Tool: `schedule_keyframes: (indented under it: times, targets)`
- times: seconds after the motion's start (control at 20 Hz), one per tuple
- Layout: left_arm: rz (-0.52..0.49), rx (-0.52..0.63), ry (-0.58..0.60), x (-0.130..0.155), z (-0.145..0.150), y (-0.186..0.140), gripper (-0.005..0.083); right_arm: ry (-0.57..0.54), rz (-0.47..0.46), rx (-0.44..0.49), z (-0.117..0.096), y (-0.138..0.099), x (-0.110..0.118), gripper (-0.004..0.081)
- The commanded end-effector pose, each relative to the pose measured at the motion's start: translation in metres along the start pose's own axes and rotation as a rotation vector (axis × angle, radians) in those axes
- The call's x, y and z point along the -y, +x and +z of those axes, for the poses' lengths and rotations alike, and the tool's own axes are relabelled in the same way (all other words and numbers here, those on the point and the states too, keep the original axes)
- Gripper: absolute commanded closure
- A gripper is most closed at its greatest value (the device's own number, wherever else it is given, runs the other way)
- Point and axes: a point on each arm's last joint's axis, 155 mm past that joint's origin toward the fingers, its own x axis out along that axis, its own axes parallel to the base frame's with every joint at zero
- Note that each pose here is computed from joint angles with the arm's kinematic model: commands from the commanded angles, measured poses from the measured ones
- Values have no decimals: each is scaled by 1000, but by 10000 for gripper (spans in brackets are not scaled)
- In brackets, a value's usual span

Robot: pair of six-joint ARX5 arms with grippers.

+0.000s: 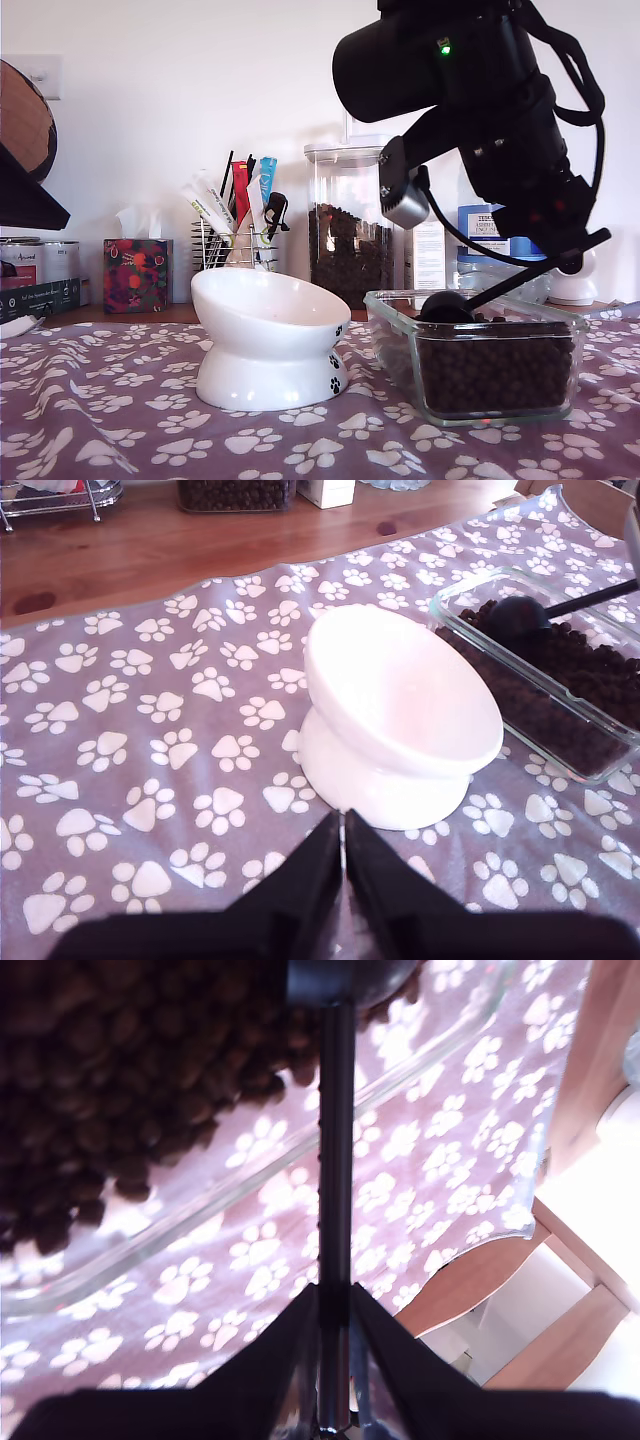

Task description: Measure one spoon of cat food and pour it into the food bowl

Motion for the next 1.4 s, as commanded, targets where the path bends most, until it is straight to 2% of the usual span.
schedule_keyframes:
  times: [0.0, 0.25, 0.7, 1.15, 1.25, 1.35]
  targets:
    - [-6, 16, 10, 1, 5, 0, 793, -61, 15, -34, -5, 3, -12, 783]
    - [-10, 16, 10, 2, 5, 0, 793, -40, 47, -38, -6, -1, -22, 783]
    - [-29, 15, 10, 6, 5, 0, 793, 83, 240, 0, 0, -9, -62, 783]
    - [-57, 13, 11, 11, 5, 0, 793, 121, 242, -7, -1, -9, -61, 782]
    - [-57, 12, 11, 11, 4, 0, 793, 112, 246, -15, -4, -9, -63, 732]
    - [-57, 12, 11, 11, 4, 0, 793, 99, 249, -30, -8, -10, -64, 634]
